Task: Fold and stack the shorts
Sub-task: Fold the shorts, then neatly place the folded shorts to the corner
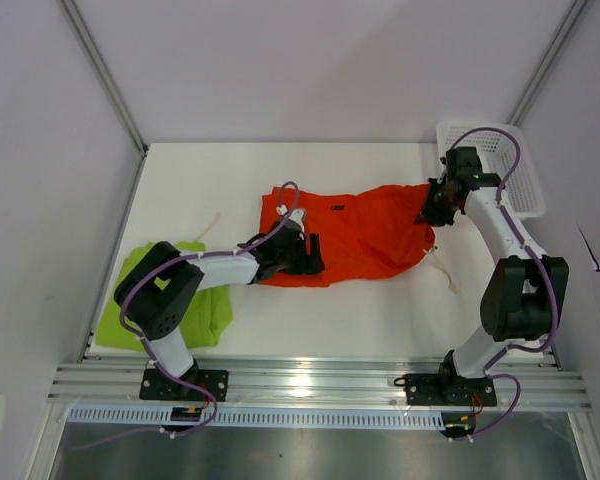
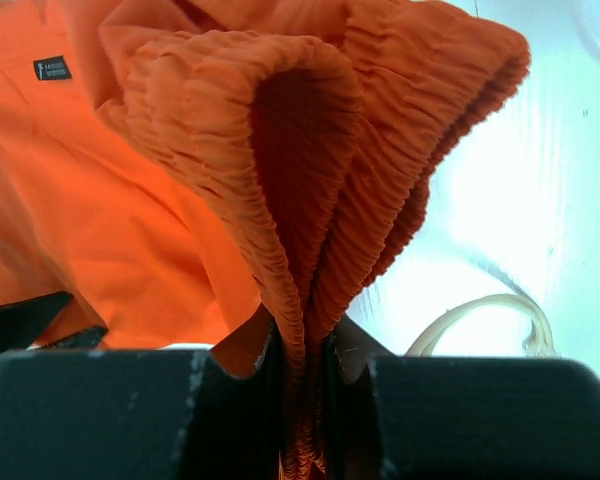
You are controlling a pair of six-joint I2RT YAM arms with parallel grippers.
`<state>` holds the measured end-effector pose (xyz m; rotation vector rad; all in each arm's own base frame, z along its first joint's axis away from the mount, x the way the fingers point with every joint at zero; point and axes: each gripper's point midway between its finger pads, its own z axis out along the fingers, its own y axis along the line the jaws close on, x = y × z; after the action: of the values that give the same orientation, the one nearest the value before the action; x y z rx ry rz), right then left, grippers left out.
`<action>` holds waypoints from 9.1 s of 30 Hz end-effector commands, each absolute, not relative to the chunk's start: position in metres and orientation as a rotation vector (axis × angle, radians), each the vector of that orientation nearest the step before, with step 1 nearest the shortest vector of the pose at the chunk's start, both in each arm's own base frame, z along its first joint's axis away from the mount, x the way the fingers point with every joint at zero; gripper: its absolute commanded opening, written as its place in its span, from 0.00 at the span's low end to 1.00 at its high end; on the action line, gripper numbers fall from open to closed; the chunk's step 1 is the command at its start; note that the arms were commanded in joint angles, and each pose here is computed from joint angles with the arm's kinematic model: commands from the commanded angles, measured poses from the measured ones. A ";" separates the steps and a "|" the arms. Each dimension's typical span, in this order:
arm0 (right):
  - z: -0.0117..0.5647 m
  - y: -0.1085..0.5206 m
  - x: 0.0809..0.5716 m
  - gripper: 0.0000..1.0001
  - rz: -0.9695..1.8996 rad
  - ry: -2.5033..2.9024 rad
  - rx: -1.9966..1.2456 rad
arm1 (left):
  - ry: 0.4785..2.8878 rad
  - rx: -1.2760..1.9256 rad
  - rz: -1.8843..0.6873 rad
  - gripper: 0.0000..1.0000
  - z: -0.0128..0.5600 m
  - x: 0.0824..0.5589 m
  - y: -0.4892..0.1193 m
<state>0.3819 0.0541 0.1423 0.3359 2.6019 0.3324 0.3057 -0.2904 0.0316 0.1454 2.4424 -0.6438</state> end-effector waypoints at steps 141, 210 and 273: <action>0.071 0.403 0.373 0.08 1.129 2.250 -0.216 | 2.359 -0.190 -0.475 0.25 0.052 0.366 -0.183; 0.065 0.269 0.483 0.19 1.407 2.300 -0.136 | 2.253 -0.095 -0.563 0.16 0.096 0.436 -0.206; 0.055 0.218 0.376 0.99 1.254 2.426 -0.014 | 2.219 -0.230 -0.775 0.99 0.105 0.278 -0.169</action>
<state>0.3583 0.2080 0.0511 0.0809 2.4916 1.2043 0.2727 -0.1602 0.0915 -0.2027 2.3053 -0.6897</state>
